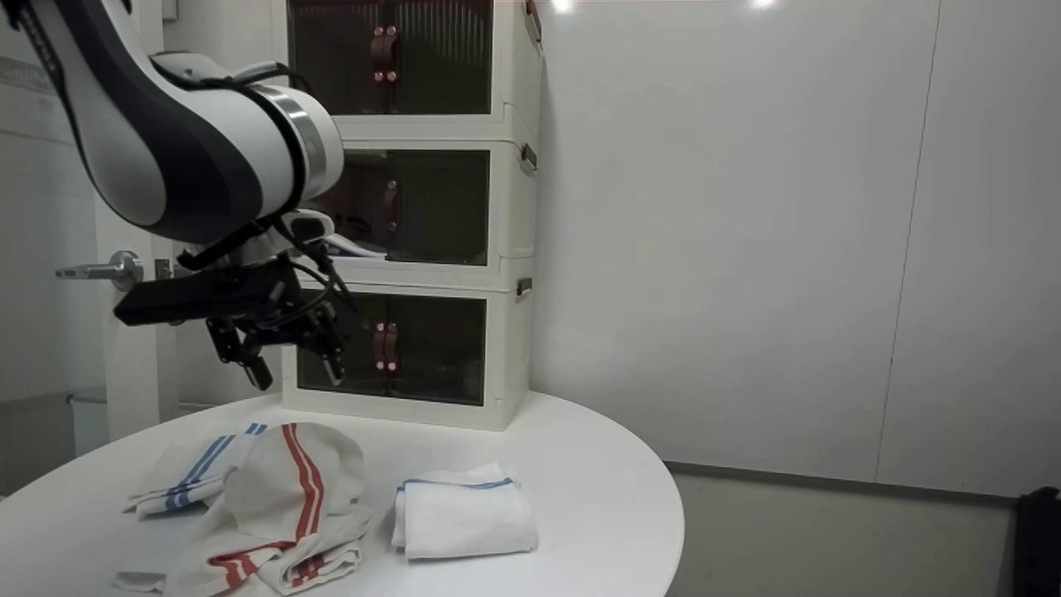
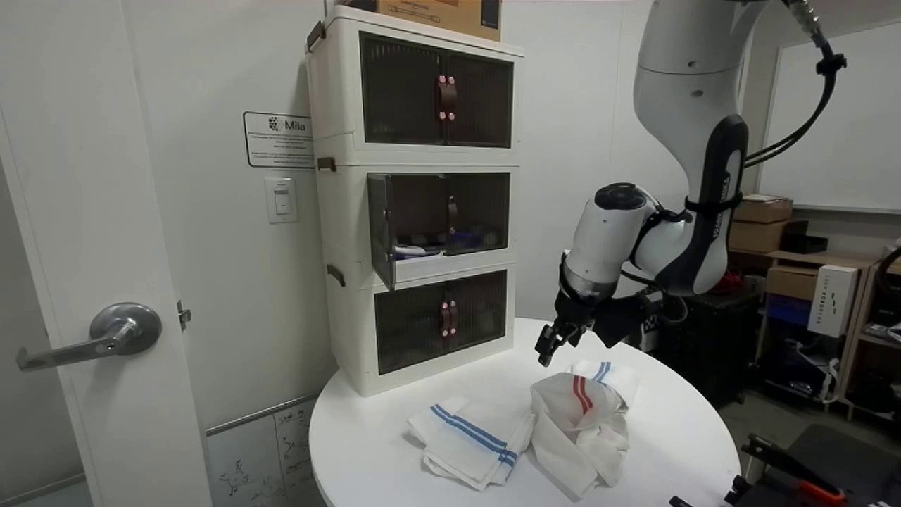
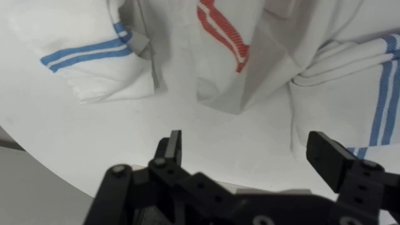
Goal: Remove one towel from the middle compartment of the cabinet
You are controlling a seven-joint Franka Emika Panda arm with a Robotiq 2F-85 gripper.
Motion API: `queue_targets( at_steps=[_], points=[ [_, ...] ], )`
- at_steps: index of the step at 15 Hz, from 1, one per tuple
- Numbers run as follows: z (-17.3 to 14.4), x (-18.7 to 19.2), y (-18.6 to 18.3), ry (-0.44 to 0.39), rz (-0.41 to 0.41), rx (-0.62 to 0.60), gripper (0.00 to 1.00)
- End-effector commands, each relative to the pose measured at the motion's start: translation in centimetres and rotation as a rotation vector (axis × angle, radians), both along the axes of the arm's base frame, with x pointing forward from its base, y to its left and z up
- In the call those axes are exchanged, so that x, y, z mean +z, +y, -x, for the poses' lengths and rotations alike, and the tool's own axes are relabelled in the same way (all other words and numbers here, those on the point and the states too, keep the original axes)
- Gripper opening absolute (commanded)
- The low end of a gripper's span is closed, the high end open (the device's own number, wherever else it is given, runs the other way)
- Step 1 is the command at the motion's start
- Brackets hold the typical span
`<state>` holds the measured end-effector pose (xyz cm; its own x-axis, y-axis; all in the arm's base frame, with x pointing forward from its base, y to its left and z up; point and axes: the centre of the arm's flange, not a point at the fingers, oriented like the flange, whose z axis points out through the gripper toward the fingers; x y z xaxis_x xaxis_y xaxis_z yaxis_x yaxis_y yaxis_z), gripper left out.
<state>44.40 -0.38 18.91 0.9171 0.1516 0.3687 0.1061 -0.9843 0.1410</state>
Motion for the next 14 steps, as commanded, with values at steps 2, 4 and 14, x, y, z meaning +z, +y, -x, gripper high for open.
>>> queue_targets(
  at_steps=[2, 4, 14],
  points=[
    [-2.3, 7.3, 2.8, -0.001, -0.189, -0.160, 1.00],
    [-2.1, 8.0, 3.2, -0.005, -0.275, -0.214, 1.00],
    [-3.0, 14.2, 4.3, 0.125, -0.778, -0.471, 1.00]
  ],
)
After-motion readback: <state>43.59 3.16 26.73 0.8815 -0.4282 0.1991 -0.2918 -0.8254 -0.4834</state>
